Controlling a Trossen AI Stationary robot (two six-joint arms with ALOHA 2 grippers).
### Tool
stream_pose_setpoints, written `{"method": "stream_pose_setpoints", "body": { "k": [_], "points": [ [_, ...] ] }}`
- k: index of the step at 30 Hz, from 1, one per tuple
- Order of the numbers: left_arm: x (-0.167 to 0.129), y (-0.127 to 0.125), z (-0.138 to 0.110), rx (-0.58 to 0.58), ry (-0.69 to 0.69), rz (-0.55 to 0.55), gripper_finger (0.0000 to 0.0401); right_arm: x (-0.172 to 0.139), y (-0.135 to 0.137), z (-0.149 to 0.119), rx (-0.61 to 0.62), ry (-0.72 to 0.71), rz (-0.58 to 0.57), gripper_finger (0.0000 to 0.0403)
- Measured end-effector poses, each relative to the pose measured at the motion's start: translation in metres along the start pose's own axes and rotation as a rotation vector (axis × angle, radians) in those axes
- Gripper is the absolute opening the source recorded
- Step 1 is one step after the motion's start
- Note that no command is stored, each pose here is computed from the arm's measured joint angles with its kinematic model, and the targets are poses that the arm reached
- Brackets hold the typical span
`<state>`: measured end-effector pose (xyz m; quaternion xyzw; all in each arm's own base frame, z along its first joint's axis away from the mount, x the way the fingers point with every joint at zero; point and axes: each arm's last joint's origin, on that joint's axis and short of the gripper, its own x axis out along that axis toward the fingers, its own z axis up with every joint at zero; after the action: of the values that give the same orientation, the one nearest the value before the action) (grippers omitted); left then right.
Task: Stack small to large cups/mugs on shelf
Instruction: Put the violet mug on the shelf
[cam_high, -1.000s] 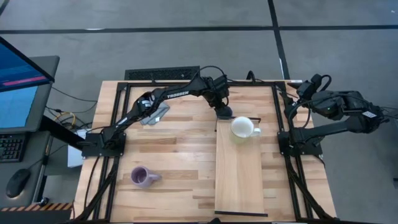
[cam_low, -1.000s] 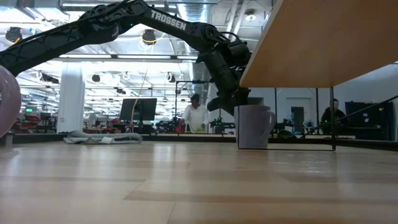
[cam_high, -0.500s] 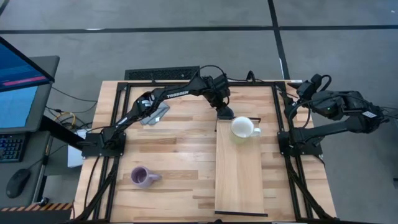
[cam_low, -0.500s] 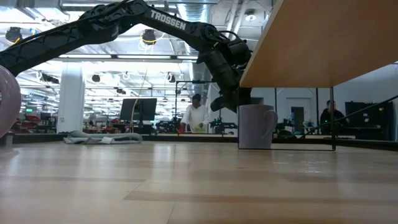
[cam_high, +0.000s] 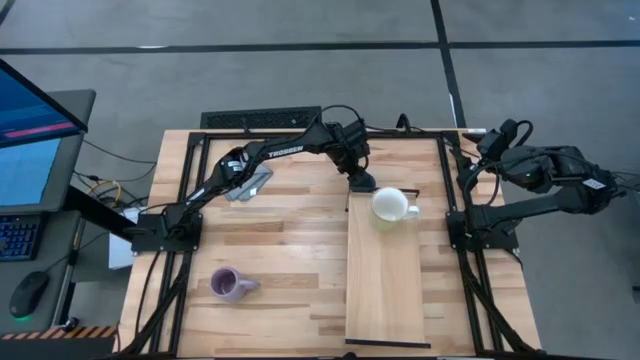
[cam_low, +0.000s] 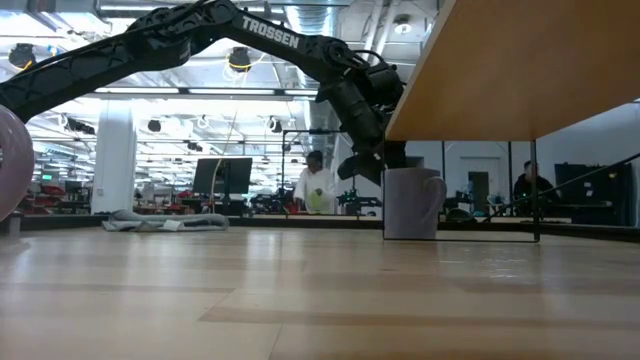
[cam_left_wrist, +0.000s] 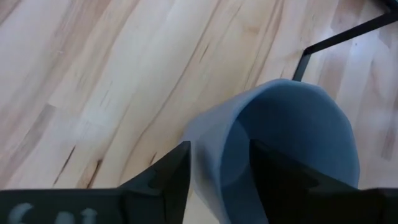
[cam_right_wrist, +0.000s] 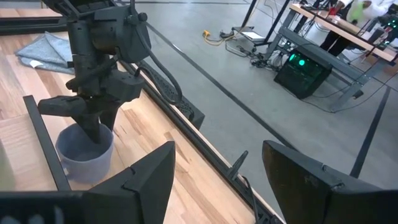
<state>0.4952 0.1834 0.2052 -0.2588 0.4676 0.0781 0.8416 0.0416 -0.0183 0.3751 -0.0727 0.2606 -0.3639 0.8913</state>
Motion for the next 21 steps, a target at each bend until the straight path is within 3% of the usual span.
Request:
{"method": "stream_pose_setpoints", "body": {
  "k": [11, 21],
  "points": [
    [-0.0005, 0.0006, 0.0015, 0.058, -0.013, -0.003, 0.0204, 0.0000, 0.0000, 0.0000, 0.067, 0.000, 0.000, 0.0265],
    [-0.0016, 0.0020, 0.0036, 0.076, -0.027, -0.030, 0.0216, 0.0000, 0.0002, 0.0012, 0.086, -0.009, 0.002, 0.0265]
  ]
}}
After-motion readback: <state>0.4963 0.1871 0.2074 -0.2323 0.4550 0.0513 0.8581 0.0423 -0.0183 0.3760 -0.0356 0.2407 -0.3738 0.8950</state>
